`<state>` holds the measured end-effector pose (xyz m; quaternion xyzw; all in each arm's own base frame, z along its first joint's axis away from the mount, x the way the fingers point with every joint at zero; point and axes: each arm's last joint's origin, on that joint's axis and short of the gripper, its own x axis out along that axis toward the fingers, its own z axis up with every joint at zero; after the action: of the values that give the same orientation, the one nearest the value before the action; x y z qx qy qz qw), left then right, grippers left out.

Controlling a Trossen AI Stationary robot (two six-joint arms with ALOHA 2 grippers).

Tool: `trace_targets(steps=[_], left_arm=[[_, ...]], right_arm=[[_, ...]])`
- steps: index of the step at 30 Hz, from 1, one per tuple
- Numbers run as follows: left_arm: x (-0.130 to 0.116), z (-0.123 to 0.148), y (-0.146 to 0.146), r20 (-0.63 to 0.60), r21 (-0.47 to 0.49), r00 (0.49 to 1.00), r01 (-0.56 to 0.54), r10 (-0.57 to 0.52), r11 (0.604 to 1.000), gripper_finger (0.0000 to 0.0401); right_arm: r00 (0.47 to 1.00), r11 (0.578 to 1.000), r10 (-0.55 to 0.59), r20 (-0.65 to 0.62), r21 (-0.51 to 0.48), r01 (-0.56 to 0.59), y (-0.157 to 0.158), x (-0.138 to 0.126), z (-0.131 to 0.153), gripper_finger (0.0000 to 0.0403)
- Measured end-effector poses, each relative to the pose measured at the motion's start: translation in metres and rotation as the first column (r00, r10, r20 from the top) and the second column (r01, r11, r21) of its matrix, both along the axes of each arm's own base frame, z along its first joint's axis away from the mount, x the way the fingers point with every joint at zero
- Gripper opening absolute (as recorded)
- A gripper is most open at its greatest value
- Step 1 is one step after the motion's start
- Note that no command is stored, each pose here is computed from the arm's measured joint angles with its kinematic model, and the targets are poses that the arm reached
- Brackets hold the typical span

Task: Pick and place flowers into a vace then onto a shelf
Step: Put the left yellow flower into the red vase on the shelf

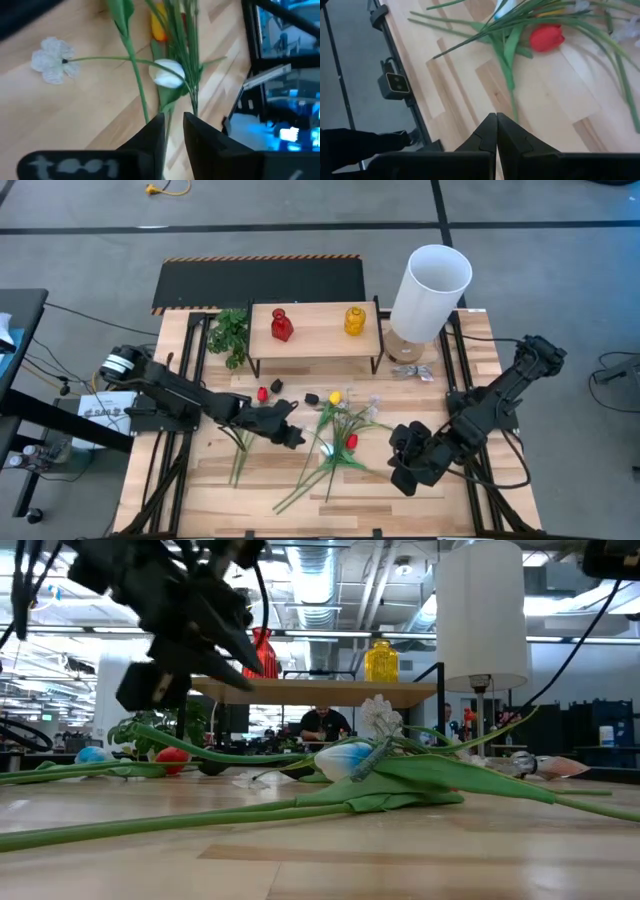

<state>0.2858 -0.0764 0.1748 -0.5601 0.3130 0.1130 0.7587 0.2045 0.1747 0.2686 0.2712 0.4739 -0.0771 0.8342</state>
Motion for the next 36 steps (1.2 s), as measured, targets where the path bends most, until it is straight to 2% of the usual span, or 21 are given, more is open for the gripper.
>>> trace_targets(steps=[4, 8, 16, 21, 32, 36], left_arm=[[0.007, -0.011, 0.004, -0.039, -0.082, 0.996, -0.085, 0.082, 0.993, 0.0063], [0.01, -0.02, 0.006, -0.068, -0.115, 0.997, -0.045, 0.038, 0.992, 0.0064], [0.011, -0.021, 0.007, -0.06, -0.089, 0.997, -0.061, 0.056, 0.994, 0.0064], [0.012, -0.021, 0.006, -0.035, -0.031, 0.999, -0.035, 0.034, 0.999, 0.007], [0.012, -0.02, 0.004, -0.029, -0.026, 0.999, -0.018, 0.017, 0.999, 0.0161], [0.01, -0.021, 0.0, -0.031, -0.026, 1.0, -0.006, 0.005, 1.0, 0.0183]], right_arm=[[1.0, 1.0, -0.01, 0.015, 0.003, 0.01, 0.007, -0.006, 0.0, 0.0], [0.999, 1.0, -0.026, 0.032, 0.004, 0.026, 0.012, -0.011, 0.001, 0.0], [0.997, 0.999, -0.041, 0.07, -0.017, 0.043, 0.018, -0.017, 0.001, 0.0], [0.997, 0.999, -0.04, 0.071, -0.018, 0.041, 0.018, -0.017, 0.001, 0.0], [0.994, 0.998, -0.055, 0.093, -0.037, 0.059, 0.017, -0.017, 0.001, 0.0], [0.993, 0.997, -0.059, 0.105, -0.05, 0.064, 0.017, -0.017, 0.002, 0.0]])
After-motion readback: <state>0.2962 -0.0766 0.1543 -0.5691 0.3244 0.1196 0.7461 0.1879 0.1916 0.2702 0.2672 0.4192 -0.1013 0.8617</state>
